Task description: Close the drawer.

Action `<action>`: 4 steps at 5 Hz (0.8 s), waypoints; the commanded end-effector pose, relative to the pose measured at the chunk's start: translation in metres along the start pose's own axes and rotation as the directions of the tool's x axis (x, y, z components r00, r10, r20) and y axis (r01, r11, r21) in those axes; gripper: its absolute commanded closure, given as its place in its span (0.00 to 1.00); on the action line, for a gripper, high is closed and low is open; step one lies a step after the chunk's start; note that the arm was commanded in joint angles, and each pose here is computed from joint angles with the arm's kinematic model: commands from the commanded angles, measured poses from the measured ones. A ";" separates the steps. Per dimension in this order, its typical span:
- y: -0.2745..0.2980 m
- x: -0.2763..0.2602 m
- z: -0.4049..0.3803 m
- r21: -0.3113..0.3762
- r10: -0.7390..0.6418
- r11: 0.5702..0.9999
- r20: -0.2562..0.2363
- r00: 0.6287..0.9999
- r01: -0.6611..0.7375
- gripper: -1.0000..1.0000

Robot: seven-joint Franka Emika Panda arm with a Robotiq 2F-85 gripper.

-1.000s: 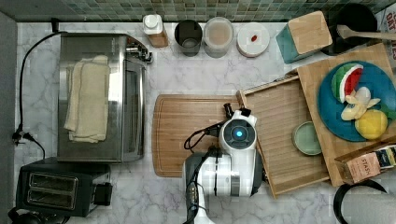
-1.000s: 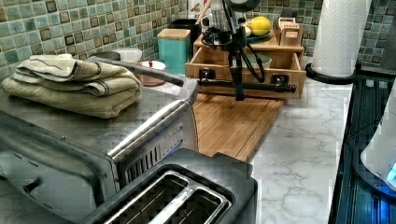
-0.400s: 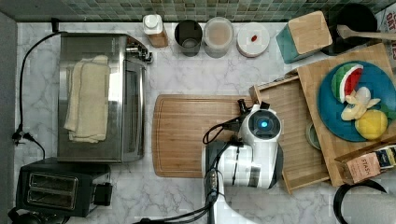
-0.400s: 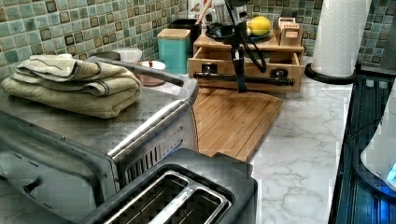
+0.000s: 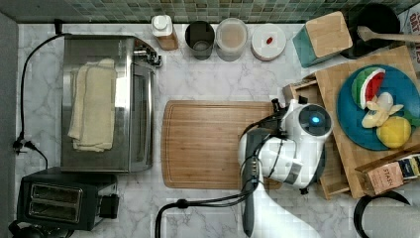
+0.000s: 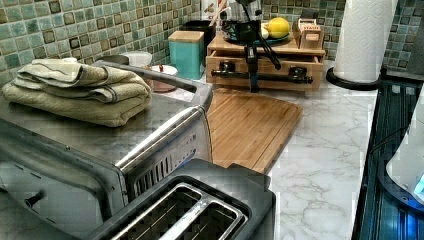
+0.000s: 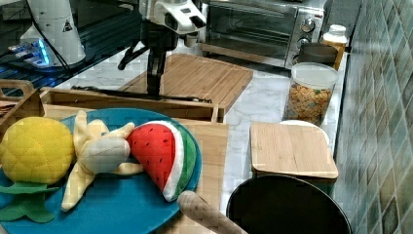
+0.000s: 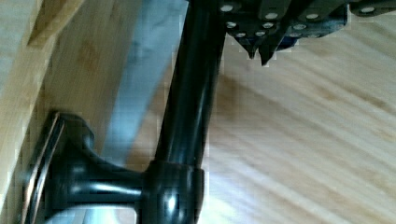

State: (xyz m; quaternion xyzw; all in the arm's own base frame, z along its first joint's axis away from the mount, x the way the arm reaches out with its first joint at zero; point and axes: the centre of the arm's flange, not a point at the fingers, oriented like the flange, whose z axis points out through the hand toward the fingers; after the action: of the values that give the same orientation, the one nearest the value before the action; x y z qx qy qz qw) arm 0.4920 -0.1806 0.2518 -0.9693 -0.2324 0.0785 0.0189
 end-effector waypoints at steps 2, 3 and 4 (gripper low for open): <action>0.185 -0.083 -0.103 -0.318 0.164 0.915 -0.272 0.948 -0.250 1.00; 0.174 -0.082 -0.115 -0.347 0.228 0.888 -0.235 0.945 -0.301 1.00; 0.174 -0.082 -0.115 -0.347 0.228 0.889 -0.235 0.945 -0.300 1.00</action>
State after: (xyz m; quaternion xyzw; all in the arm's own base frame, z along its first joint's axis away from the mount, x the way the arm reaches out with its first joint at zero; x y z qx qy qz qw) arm 0.5150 -0.2390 0.2558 -0.9788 -0.1945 0.0588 -0.0242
